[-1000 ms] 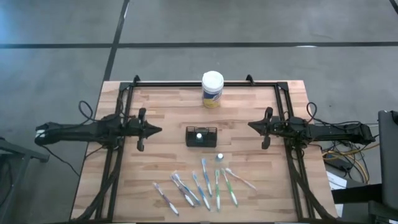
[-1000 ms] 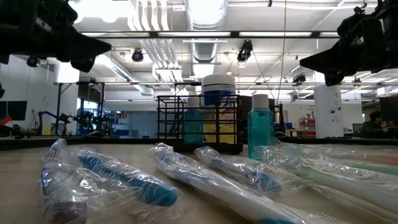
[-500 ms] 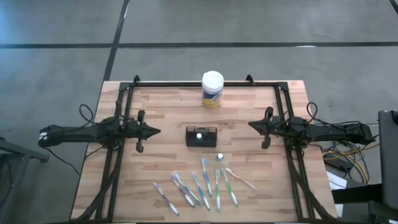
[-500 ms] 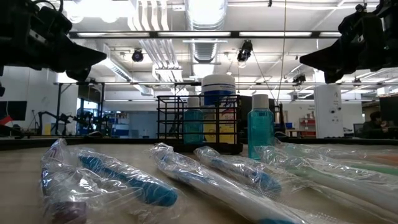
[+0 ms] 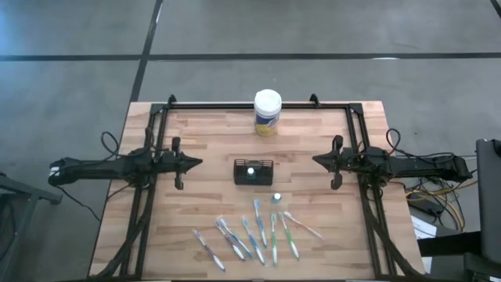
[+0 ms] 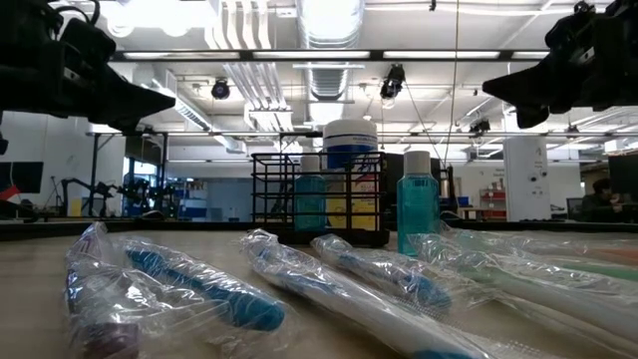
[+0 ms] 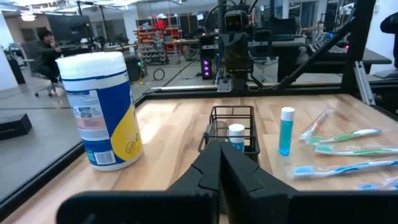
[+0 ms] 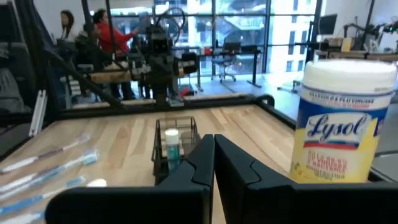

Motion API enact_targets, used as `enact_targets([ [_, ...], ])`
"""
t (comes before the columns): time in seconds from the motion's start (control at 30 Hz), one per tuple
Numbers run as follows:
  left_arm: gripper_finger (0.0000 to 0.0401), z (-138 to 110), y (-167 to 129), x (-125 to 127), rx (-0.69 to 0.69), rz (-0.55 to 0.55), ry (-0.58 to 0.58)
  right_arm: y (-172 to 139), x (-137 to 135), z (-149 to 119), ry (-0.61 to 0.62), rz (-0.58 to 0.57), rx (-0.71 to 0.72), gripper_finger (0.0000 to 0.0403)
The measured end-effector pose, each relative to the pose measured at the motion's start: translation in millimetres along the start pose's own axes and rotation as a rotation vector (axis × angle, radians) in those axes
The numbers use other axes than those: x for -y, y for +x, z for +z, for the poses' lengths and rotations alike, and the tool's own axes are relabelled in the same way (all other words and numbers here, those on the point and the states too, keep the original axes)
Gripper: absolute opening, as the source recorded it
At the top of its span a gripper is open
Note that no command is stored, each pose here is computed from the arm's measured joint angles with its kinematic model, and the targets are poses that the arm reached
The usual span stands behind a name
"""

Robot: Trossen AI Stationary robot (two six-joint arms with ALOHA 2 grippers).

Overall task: Pick & Place toothbrushing station
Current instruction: Put the mouthwash into the wire organizer

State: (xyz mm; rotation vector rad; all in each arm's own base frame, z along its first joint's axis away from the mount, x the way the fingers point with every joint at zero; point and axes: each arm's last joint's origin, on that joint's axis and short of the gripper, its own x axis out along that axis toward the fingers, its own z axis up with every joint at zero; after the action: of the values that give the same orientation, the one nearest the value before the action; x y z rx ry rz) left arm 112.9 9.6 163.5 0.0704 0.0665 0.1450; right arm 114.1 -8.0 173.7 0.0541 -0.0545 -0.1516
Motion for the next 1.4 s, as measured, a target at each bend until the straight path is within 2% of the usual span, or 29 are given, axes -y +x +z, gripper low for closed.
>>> enact_targets([
  [0.13,0.0011,0.1,0.0,0.0,0.0,0.0,0.001,1.3,-0.6,7.0,0.006,0.006,0.029,0.0008],
  [0.27,0.0014,0.1,0.0,0.0,0.001,-0.001,0.001,10.2,-3.7,27.3,0.044,0.03,-0.008,0.0008],
  [0.43,0.0013,0.4,0.0,-0.2,0.004,0.006,0.002,34.2,-15.4,60.8,0.055,0.082,-0.191,0.0008],
  [0.63,0.0013,1.0,0.0,-0.2,0.01,0.007,0.009,75.2,-33.2,95.4,0.008,0.026,-0.382,0.0012],
  [0.8,0.0014,0.1,0.0,-0.2,0.001,0.007,0.009,112.5,-49.3,117.4,-0.039,-0.006,-0.547,0.0042],
  [1.17,0.0012,-5.2,-0.1,0.1,-0.054,0.003,0.014,188.5,-83.8,129.5,-0.033,-0.043,-1.031,0.0173],
  [1.4,0.0012,-5.4,-0.1,0.2,-0.059,0.003,0.008,219.6,-99.1,108.1,-0.026,0.001,-1.246,0.0189],
])
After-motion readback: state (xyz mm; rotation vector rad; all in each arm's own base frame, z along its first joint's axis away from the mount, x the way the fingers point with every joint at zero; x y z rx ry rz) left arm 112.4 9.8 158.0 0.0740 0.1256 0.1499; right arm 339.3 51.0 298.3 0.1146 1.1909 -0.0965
